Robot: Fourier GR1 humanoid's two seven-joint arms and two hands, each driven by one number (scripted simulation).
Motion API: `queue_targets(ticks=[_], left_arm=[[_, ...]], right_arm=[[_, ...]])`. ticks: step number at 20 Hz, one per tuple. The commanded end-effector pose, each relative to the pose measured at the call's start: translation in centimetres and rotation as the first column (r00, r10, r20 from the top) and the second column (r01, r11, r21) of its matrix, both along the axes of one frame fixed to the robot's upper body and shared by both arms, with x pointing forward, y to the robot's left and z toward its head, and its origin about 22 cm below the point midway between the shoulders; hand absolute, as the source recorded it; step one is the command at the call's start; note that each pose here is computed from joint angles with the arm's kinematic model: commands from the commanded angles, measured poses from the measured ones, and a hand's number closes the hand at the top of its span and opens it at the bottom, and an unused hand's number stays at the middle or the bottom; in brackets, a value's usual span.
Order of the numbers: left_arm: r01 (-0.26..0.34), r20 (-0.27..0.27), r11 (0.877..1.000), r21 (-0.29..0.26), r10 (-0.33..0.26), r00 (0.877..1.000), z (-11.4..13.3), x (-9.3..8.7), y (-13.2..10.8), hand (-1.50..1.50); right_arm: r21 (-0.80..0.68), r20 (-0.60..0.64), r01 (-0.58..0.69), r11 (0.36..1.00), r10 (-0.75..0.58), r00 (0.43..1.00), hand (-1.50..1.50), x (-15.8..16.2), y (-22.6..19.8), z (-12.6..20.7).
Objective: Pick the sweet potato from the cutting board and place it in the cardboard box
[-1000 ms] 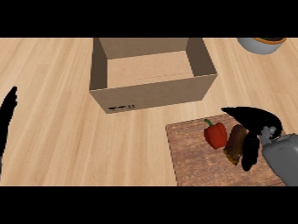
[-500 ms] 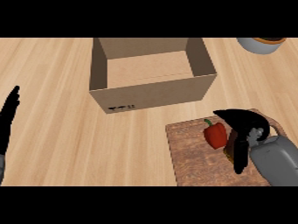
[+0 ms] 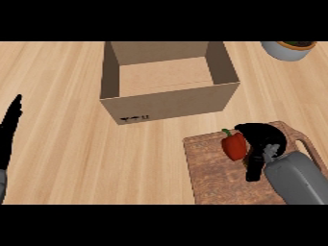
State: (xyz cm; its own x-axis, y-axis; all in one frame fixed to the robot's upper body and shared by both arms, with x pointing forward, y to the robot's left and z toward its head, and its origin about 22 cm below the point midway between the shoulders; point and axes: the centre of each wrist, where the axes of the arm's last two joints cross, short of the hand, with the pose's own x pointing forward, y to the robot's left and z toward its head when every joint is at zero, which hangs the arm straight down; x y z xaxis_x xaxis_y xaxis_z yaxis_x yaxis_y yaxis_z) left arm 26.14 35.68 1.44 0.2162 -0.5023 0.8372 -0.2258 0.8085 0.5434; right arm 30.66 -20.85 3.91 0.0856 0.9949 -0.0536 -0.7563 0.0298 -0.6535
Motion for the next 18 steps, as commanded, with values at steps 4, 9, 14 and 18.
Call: queue_targets(ticks=[4,9,14,18], left_arm=[[0.011,0.004,1.000,-0.011,-0.011,1.000,0.2,0.6,-1.0,0.00],[-0.001,-0.007,1.000,-0.002,0.001,1.000,0.7,-0.3,0.7,0.00],[-0.057,-0.011,0.998,0.011,0.057,0.998,-0.1,-1.3,1.4,0.00],[-0.029,-0.005,1.000,-0.002,0.029,1.000,0.3,-0.6,0.1,0.00]], right_arm=[[-0.103,0.144,-0.049,0.993,0.064,0.988,1.50,0.9,-1.6,-1.9],[-0.108,0.302,-0.006,0.994,0.038,0.952,1.50,-1.7,0.4,-2.3],[0.203,0.533,0.342,0.918,-0.396,0.747,1.50,-3.1,3.2,-0.6],[0.172,0.695,0.399,0.901,-0.398,0.599,1.50,-5.5,5.5,1.5]])
